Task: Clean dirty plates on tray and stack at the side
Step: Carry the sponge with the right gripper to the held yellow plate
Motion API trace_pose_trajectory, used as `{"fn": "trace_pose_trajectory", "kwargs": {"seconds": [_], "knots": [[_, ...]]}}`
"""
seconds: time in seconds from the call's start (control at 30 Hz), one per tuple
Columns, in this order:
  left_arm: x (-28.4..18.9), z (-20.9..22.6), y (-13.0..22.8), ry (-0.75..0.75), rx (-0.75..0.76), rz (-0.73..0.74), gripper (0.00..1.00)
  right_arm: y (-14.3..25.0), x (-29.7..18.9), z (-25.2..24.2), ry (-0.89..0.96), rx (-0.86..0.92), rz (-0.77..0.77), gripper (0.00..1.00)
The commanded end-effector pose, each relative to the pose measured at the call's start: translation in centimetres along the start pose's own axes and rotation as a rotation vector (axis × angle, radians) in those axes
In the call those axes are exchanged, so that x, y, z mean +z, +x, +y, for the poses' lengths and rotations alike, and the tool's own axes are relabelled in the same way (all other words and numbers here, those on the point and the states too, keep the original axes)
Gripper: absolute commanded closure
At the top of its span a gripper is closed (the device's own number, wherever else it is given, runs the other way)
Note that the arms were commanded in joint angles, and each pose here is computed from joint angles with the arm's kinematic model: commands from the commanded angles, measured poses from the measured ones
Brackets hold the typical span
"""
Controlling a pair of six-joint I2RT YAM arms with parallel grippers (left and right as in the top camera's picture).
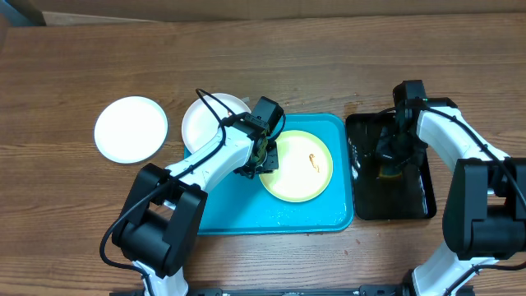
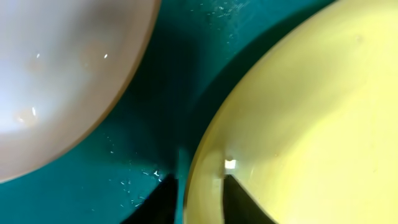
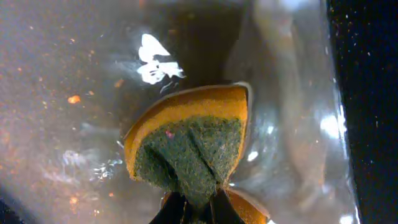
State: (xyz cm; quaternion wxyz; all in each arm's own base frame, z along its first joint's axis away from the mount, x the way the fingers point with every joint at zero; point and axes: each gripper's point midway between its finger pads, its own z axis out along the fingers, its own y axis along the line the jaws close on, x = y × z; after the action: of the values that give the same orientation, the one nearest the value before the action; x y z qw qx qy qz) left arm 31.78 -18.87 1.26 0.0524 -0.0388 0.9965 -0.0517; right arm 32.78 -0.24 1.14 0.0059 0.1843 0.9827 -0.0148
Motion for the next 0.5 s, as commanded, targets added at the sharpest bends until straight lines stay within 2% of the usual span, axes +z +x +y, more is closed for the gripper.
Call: {"fn": "trace_pose_trajectory", "kwargs": {"seconds": [0.0,0.17,0.3,0.47], "knots": [[0.44,0.63,0.25,-0.023,-0.009,0.008,0.76,0.16,0.17,0.24,-0.011,-0.005,0.005,0.96],[0.44,0.57,0.10,-0.019,-0.010,0.002,0.81,0.21,0.17,0.21,-0.010,-0.005,0.007,0.96],[0.44,0.47,-0.07,-0.015,-0.010,-0.004,0.96,0.39,0.17,0.13,-0.006,-0.005,0.014,0.96],[0.43,0.50,-0.17,-0.012,-0.013,-0.005,0.96,-0.04,-0.58,0.22,-0.005,-0.025,0.009,0.96]]}}
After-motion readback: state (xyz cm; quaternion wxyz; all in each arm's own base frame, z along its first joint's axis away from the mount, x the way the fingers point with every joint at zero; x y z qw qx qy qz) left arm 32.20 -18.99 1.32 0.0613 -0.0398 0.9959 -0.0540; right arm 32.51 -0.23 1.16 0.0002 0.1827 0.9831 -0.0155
